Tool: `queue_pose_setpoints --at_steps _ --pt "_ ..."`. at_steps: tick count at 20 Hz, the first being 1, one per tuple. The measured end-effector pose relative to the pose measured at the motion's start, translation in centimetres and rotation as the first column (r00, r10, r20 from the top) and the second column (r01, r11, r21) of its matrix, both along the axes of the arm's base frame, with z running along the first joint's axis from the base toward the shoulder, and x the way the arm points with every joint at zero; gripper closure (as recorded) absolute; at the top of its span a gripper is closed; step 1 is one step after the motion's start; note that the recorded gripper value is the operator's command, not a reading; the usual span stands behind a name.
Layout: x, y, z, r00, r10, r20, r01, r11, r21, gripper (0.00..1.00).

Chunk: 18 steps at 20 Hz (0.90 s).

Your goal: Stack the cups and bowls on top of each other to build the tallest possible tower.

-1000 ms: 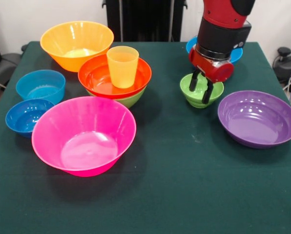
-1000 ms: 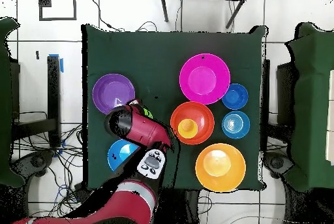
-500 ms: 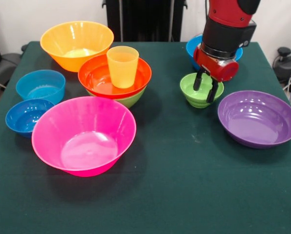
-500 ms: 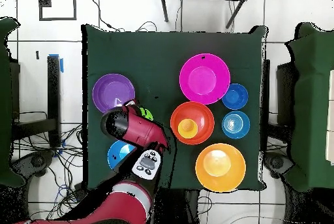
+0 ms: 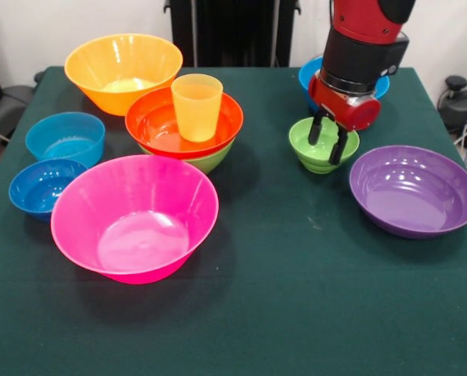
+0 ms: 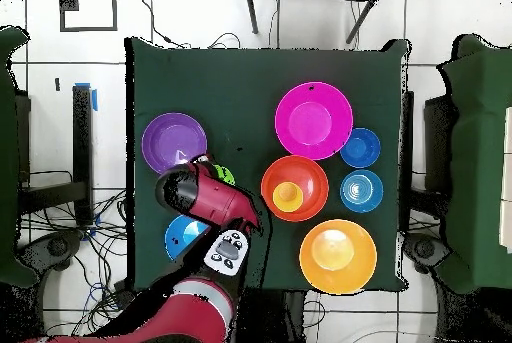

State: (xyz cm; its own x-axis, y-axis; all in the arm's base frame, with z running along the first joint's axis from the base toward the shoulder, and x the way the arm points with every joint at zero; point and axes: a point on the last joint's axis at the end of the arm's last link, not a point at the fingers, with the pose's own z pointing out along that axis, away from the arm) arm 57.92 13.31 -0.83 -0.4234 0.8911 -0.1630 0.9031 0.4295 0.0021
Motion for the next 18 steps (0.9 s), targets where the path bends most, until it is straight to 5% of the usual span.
queue_pose_setpoints --at_steps 18 --pt "-0.7 -1.1 -2.2 1.0 -0.007 -0.001 0.007 0.9997 -0.023 0.0"
